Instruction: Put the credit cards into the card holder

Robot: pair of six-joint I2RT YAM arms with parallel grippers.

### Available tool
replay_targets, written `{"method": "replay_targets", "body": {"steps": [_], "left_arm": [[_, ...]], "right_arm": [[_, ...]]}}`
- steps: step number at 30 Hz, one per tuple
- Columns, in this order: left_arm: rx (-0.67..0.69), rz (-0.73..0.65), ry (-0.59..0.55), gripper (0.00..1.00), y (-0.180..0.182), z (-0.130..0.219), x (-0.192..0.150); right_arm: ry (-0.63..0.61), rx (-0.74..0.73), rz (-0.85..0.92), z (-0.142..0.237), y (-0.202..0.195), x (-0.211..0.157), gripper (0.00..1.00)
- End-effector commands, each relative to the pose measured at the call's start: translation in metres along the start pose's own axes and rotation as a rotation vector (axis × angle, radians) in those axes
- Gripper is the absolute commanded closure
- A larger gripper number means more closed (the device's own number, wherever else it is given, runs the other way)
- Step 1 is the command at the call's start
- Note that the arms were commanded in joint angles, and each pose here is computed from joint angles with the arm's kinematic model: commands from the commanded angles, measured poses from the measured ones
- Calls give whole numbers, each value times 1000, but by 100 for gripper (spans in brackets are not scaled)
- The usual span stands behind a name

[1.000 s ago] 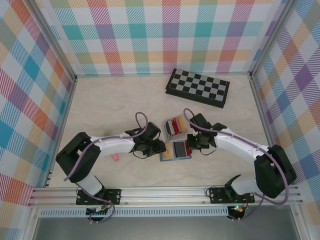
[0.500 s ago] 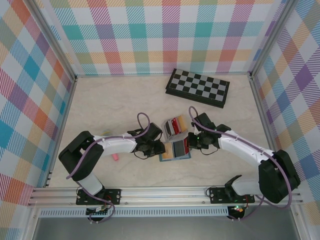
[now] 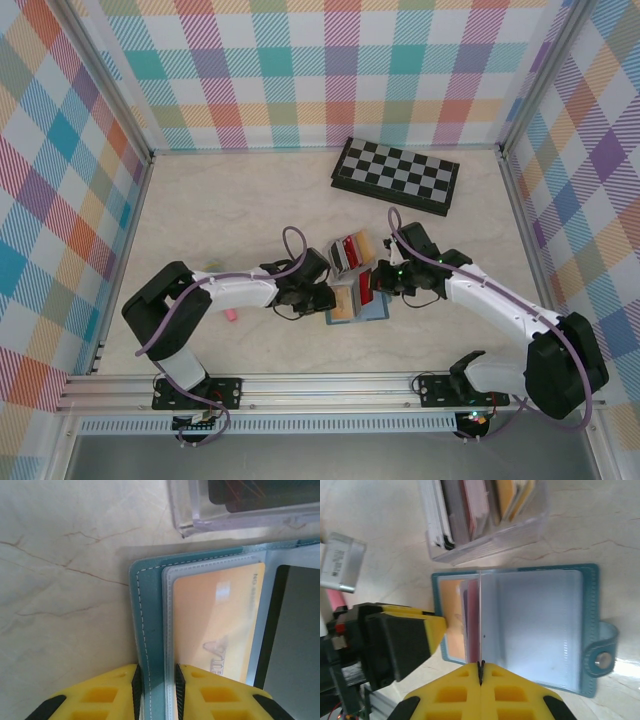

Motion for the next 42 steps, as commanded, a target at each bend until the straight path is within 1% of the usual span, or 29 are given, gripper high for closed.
{"method": "replay_targets", "body": {"steps": [1,9,14,17,25,27,30,32,34,36,39,42], "left_arm": [[10,-32,-7,75,-2,2,-3],[26,-34,-41,73,2,10,-2],[19,-31,-59,71,3,13,-2],[16,-34,-50,72,2,11,-2],[24,-35,-62,73,3,14,-1],[36,-32,-77,73,4,17,0],[59,-24,-110,71,9,23,2],[58,-18,-127,68,11,27,3],[50,-22,-131,66,9,27,3],[41,-22,-118,64,6,25,3],[20,-18,-96,60,1,18,3],[-1,-17,-71,57,-5,12,2]], "right_arm": [[5,45,-19,-3,5,1,99],[12,0,-19,-5,-2,-1,99],[43,53,-14,-9,5,0,98],[52,46,-28,-13,3,0,98],[31,-72,-37,-7,-10,-1,98],[20,-143,-41,-2,-18,0,98],[-30,-286,-47,15,-31,2,99],[-76,-310,-31,26,-31,5,99],[-118,-242,4,32,-21,9,99],[-124,-113,35,28,-5,12,98],[-69,51,25,10,11,9,99],[-34,101,-8,-7,9,4,99]]}}
Point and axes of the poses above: each hand's point on the last joint's axis, 136 mm out from that joint toward the fingers, its own z axis back along the fingers, its own y axis along the line the jaws close on, x = y × z, the point moved 5 cm from there along z, back along the fingers, and after that the axes turned 6 degrees about z, right-handed, at the moved point
